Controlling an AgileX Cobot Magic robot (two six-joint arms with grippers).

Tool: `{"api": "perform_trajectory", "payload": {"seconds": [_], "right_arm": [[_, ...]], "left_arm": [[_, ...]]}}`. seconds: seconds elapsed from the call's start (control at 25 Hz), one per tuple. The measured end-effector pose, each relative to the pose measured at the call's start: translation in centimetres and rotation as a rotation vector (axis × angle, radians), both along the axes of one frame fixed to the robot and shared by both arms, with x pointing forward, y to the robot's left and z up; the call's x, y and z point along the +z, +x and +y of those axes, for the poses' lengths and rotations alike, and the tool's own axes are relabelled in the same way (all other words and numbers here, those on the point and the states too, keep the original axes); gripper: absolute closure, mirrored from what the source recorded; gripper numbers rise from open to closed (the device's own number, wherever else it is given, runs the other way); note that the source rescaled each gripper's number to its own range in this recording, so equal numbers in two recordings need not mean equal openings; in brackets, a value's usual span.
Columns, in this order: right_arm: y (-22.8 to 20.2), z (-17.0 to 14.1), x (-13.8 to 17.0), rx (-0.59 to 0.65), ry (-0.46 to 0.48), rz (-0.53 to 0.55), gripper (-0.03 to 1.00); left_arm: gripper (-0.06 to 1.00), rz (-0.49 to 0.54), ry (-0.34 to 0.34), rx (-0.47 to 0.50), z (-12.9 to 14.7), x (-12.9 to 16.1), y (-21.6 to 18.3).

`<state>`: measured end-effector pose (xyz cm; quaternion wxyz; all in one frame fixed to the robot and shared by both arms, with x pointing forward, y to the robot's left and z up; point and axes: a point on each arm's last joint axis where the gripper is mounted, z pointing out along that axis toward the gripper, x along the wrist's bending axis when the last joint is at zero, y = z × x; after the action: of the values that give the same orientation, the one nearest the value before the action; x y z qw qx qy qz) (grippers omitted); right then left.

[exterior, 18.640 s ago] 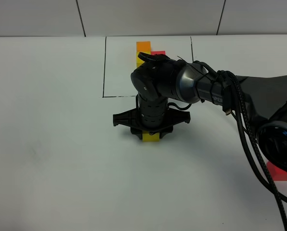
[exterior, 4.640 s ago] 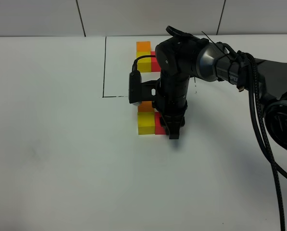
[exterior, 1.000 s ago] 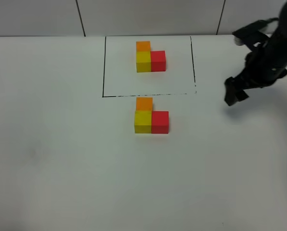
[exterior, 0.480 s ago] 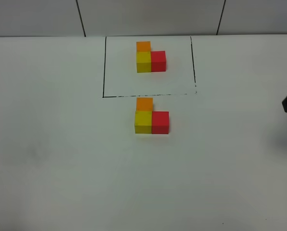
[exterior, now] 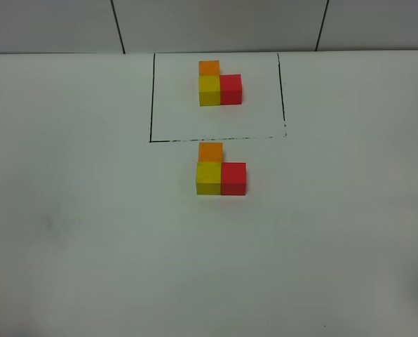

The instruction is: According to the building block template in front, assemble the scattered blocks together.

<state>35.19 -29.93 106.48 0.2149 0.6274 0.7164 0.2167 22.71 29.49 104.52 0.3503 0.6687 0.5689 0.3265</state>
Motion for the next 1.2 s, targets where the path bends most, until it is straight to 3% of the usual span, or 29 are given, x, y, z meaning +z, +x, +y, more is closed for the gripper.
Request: {"api": "perform_trajectory", "payload": {"seconds": [0.2,0.48,1.2], "right_arm": [[-3.7,0.3,0.2,-0.028,0.024,-0.053,0.08],[-6.3,1.0,-1.4,0.043,0.04,-0.096,0.08],[-10.4,0.9,-1.2,0.046,0.035,-0.377,0.14]], "left_arm": [[0.24,0.0,0.0,0.0,0.0,0.0,0.0],[0.24,0.0,0.0,0.0,0.0,0.0,0.0],[0.24,0.0,0.0,0.0,0.0,0.0,0.0]]}}
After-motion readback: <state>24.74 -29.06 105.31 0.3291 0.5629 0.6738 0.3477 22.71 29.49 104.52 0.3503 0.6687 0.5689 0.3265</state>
